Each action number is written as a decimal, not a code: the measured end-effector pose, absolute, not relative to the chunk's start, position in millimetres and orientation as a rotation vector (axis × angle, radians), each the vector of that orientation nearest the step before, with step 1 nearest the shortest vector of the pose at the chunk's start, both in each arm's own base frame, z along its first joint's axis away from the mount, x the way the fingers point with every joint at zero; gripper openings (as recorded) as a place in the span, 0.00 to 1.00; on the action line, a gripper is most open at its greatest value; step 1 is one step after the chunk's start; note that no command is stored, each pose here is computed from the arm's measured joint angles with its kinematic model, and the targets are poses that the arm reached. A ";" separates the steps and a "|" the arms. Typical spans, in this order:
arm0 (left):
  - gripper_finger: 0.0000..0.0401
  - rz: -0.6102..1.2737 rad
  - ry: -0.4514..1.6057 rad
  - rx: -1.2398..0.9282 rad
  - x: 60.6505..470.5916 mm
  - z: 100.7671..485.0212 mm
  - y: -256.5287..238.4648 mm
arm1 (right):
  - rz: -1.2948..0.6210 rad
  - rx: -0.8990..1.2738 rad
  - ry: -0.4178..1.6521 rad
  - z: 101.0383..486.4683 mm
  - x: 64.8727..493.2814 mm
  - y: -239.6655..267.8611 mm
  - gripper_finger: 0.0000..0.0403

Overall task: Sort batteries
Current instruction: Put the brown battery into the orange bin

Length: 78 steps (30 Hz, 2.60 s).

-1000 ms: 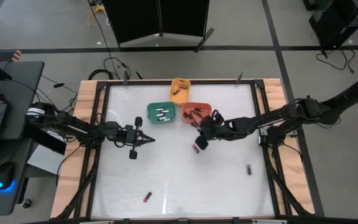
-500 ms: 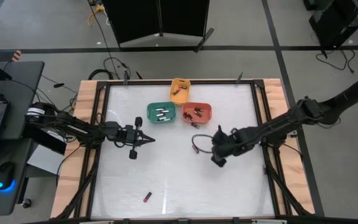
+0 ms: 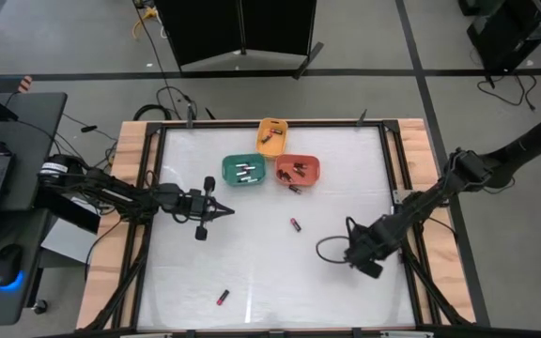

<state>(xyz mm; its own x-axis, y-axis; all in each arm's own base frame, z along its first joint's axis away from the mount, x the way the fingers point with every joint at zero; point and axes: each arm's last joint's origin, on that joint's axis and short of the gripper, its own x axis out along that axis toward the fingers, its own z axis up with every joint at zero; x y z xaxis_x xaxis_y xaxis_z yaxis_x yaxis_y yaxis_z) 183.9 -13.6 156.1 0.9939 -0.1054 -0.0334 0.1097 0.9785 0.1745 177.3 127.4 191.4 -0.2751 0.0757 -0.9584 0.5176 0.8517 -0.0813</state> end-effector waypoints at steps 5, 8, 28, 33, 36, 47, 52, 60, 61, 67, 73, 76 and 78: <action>0.04 -0.109 0.027 0.185 183.9 155.7 -13.6 | -0.434 0.452 1.934 172.6 159.1 129.9 0.04; 0.04 -0.109 0.027 0.195 183.9 155.7 -13.6 | -0.430 0.449 1.992 162.4 149.6 128.2 0.03; 0.04 -0.109 0.027 0.198 183.9 155.7 -13.6 | -0.368 0.417 2.129 131.6 123.9 114.3 0.03; 0.04 -0.109 0.027 0.198 183.9 155.7 -13.6 | -0.367 0.412 2.123 131.2 124.1 114.2 0.03; 0.04 -0.109 0.027 0.198 183.9 155.7 -13.6 | -0.364 0.412 2.108 130.8 125.2 114.5 0.03; 0.04 -0.108 0.026 0.197 184.0 155.8 -13.6 | -0.384 0.394 1.943 154.1 149.3 126.5 0.03; 0.04 -0.108 0.026 0.197 184.0 155.8 -13.5 | -0.664 0.633 1.896 165.5 159.8 125.2 0.08; 0.04 -0.108 0.034 0.188 184.0 155.1 -13.5 | -0.908 0.907 1.718 164.9 172.5 125.7 0.30; 0.04 -0.109 0.035 0.187 183.9 155.0 -13.6 | -0.927 0.917 1.696 164.7 173.4 125.1 0.33; 0.04 -0.109 0.035 0.188 183.9 155.0 -13.6 | -0.996 0.949 1.616 158.4 172.9 122.3 0.48; 0.04 -0.109 0.040 0.187 183.9 154.5 -13.5 | -0.929 0.996 1.541 139.3 171.5 119.4 0.48; 0.04 -0.109 0.040 0.187 183.9 154.5 -13.6 | -0.931 0.997 1.535 137.2 170.8 118.6 0.45; 0.04 -0.109 0.041 0.186 184.0 154.5 -13.6 | -0.917 0.984 1.541 137.0 170.6 118.5 0.43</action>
